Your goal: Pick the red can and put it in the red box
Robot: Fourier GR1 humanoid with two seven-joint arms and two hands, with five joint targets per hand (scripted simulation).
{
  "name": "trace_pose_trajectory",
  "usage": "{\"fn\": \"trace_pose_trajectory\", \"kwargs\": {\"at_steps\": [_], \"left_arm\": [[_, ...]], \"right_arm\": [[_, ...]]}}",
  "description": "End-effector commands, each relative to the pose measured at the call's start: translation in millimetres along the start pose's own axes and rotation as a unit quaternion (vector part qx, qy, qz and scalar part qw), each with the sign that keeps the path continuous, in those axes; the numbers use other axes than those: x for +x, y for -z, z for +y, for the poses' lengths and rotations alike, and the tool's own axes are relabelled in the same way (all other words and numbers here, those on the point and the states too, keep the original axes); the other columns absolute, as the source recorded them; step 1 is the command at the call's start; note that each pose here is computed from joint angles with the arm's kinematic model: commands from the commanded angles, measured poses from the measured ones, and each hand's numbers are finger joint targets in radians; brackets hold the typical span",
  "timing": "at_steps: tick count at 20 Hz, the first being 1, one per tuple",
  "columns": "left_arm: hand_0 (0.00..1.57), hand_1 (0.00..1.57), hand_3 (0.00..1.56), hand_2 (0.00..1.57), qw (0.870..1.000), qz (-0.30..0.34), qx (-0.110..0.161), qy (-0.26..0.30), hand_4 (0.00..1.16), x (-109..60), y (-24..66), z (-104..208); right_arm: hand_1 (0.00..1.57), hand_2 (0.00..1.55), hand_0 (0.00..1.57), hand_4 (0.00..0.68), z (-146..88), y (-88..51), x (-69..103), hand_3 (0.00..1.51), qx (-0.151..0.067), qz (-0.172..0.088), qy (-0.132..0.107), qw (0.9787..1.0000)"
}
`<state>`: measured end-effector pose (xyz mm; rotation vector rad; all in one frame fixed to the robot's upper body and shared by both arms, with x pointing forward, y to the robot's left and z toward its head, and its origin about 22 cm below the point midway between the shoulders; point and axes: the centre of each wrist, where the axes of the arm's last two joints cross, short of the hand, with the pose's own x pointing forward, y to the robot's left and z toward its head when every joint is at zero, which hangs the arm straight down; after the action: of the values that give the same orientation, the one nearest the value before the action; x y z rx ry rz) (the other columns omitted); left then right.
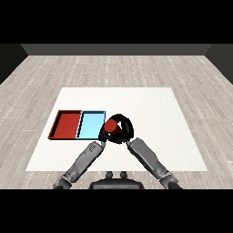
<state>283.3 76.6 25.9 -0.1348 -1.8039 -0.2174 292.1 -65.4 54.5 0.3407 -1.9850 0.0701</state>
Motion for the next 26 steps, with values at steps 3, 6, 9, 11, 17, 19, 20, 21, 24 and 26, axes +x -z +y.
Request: {"fn": "trace_pose_trajectory", "kwargs": {"at_steps": [3,6,9,11,17,19,20,21,24,26], "left_arm": [[1.57,1.57,1.46,1.54,1.0,0.026,-0.002,-0.005,1.02,4.5,-1.9,-12],[1.57,1.57,1.33,1.47,0.999,0.016,0.016,0.035,0.89,-6.0,1.8,-34],[1.57,1.57,1.36,1.49,0.999,0.021,0.023,0.015,0.86,-3.6,7.6,-18],[1.57,1.57,1.36,1.5,1.0,0.013,0.025,0.01,0.87,0.1,9.4,-15],[1.57,1.57,1.42,1.53,1.0,0.004,0.027,-0.009,0.91,-1.6,13.7,-16],[1.57,1.57,1.45,1.54,0.999,-0.009,0.038,-0.022,0.96,11.1,1.0,-15],[1.57,1.57,1.47,1.55,0.999,-0.007,0.038,-0.016,1.03,6.3,-7.0,-24],[1.57,1.57,1.49,1.56,0.999,-0.008,0.031,-0.022,1.12,11.4,12.0,-16],[1.57,1.57,1.49,1.57,0.999,-0.008,0.038,-0.012,1.14,5.7,7.2,-17],[1.57,1.57,1.49,1.57,0.999,-0.008,0.038,-0.013,1.14,5.6,7.3,-17]], "right_arm": [[1.46,1.44,1.46,0.555,3,10.1,1.5,1.39,0.001,-0.007,0.024,0.9997],[1.47,1.44,1.47,0.557,11,-1.9,1.9,1.39,0.015,-0.014,0.02,0.9996],[1.52,1.45,1.52,0.549,27,-8.7,5.2,1.39,0.001,-0.002,0.022,0.9998],[1.52,1.45,1.52,0.538,13,2.6,0.5,1.39,0.006,-0.014,0.023,0.9996],[1.51,1.46,1.51,0.547,22,-7.9,-1.7,1.4,0.002,-0.022,0.019,0.9996],[1.47,1.45,1.47,0.532,15,0.6,14.4,1.4,0.014,-0.013,0.043,0.9989],[1.4,1.41,1.4,0.471,7,-6.4,0.9,1.37,0.02,-0.015,0.07,0.9972],[1.25,1.26,1.25,0.0,24,-0.4,25.3,1.2,0.016,-0.004,0.06,0.998],[0.0,0.0,0.0,0.0,10,0.2,10.2,0.0,0.032,-0.018,0.038,0.9986],[0.0,0.0,0.0,0.0,10,0.3,11.1,0.0,0.032,-0.018,0.039,0.9986]]}}
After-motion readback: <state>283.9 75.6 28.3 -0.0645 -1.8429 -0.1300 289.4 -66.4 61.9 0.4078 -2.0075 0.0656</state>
